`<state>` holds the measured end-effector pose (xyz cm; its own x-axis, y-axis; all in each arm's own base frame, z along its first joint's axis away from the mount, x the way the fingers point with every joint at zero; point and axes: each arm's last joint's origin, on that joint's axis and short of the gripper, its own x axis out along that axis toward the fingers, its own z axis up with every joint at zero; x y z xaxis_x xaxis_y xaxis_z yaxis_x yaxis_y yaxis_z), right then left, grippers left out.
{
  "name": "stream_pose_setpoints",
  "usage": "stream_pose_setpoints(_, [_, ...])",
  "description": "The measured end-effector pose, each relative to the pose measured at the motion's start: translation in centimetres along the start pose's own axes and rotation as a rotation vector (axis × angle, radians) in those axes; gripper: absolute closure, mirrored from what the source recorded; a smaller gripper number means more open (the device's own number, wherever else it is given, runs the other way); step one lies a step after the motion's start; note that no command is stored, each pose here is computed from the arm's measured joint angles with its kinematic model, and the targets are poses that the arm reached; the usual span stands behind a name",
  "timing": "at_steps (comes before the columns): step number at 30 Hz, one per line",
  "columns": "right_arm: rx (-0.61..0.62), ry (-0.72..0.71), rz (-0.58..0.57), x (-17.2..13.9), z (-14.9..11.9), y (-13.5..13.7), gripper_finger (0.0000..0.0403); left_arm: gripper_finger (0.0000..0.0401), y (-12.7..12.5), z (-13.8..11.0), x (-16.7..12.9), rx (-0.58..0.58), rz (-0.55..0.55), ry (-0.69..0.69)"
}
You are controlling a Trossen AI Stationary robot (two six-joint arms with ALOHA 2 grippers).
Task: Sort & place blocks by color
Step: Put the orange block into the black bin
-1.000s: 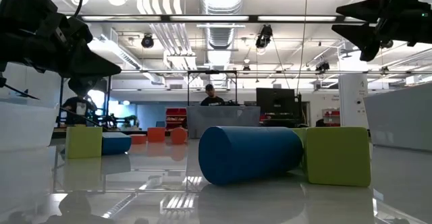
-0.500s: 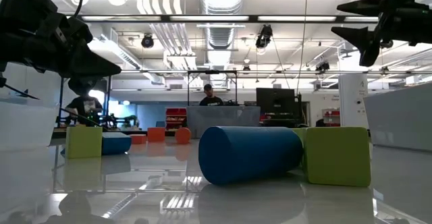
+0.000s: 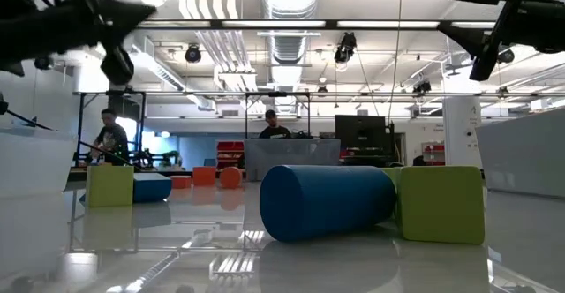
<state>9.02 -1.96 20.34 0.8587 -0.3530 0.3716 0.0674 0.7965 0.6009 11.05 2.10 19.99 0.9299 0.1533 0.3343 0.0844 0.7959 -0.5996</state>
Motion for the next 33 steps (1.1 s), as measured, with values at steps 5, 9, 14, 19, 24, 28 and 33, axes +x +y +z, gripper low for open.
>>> stream_pose_setpoints(5, [0.003, -0.012, -0.023, 0.0, 0.0, -0.1, 0.0177, 0.0401, -0.8, 0.9, -0.1, 0.033, -0.075, -0.097])
stream_pose_setpoints(9, [0.104, -0.018, -0.018, 0.0, 0.1, 0.0, 0.0177, 0.0401, -1.2, 1.4, -0.2, 0.031, -0.116, -0.149])
stream_pose_setpoints(14, [0.092, -0.016, -0.021, 0.0, 0.0, -0.1, 0.0177, 0.0401, -1.6, 2.0, 0.0, 0.029, -0.123, -0.180])
stream_pose_setpoints(19, [0.088, -0.014, -0.023, 0.0, 0.0, -0.1, 0.0177, 0.0401, -2.1, 3.0, 0.4, -0.003, -0.084, -0.248])
stream_pose_setpoints(24, [0.087, -0.013, -0.024, 0.0, 0.0, -0.1, 0.0177, 0.0401, -2.6, 3.7, 1.3, -0.010, -0.049, -0.254])
stream_pose_setpoints(28, [0.086, -0.016, -0.029, 0.0, 0.0, -0.1, 0.0177, 0.0401, -2.9, 4.2, 2.8, -0.009, 0.039, -0.174])
stream_pose_setpoints(33, [0.085, -0.017, -0.030, 0.0, 0.0, -0.1, 0.0177, 0.0401, -3.2, 4.6, 4.5, -0.113, 0.243, 0.047])
